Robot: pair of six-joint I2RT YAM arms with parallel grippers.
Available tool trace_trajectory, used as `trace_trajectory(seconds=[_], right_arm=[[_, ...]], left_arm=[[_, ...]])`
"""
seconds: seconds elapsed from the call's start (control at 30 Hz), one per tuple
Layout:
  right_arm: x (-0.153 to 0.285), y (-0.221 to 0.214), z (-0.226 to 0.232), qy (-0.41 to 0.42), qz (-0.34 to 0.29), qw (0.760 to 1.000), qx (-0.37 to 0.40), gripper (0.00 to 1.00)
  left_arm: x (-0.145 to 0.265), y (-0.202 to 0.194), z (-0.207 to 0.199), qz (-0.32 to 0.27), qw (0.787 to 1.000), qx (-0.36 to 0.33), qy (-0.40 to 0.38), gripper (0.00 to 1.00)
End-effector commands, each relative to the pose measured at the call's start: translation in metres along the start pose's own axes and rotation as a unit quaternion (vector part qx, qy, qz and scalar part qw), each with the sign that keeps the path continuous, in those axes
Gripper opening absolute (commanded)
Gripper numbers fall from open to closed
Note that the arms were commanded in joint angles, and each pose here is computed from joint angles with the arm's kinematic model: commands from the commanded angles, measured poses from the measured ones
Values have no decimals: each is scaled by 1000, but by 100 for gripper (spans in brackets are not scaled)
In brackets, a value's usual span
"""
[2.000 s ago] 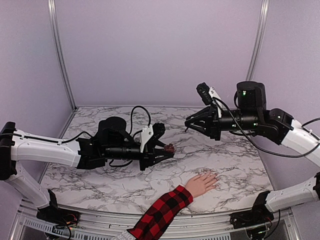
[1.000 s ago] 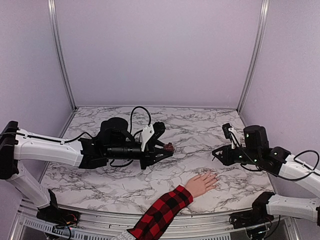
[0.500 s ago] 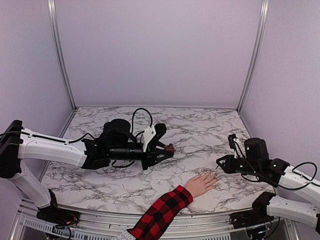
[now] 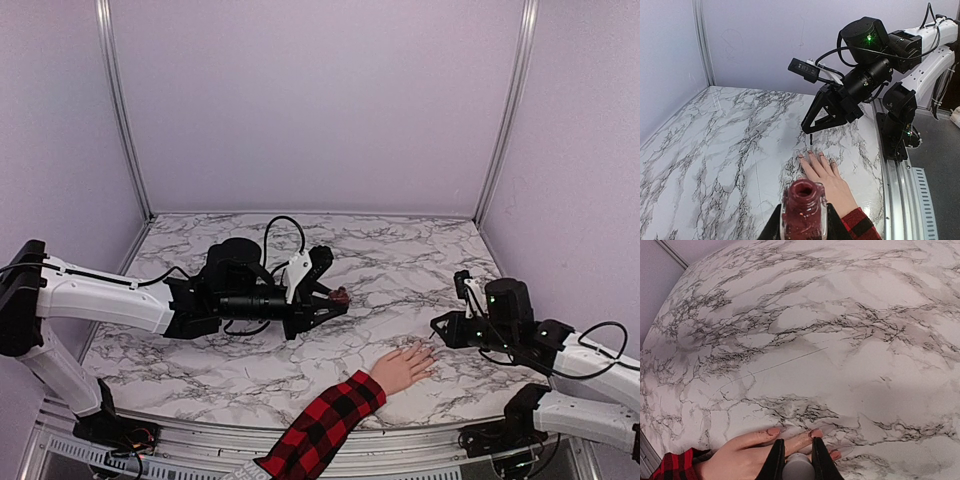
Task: Paint the nails
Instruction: Paint the hand on the nail.
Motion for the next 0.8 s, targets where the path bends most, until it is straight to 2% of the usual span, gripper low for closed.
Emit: trace_trajectory(seconds=[0.0,0.5,0.77], right_arm=[[-2,2,-4,-13,-12,1000,-10,0],[-8,-11,-19,-73,9,996,-50,0],[-7,-7,-16,-60,-6,998,-32,0]], left_arm=[[1,12,1,-26,1000,-3,1,0],[0,12,1,-25,1000,-3,0,0],[0,11,1,-25,1000,-5,-2,0]])
Point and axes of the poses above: each gripper's point midway between its finger pads, its own x axis back along the fingers, its own z axis along the line the jaws close on, y = z × x, the point moved 7 cm from there along x, back along the fingers, and after that the axes turned 8 degrees about x, right-handed, at the moved point
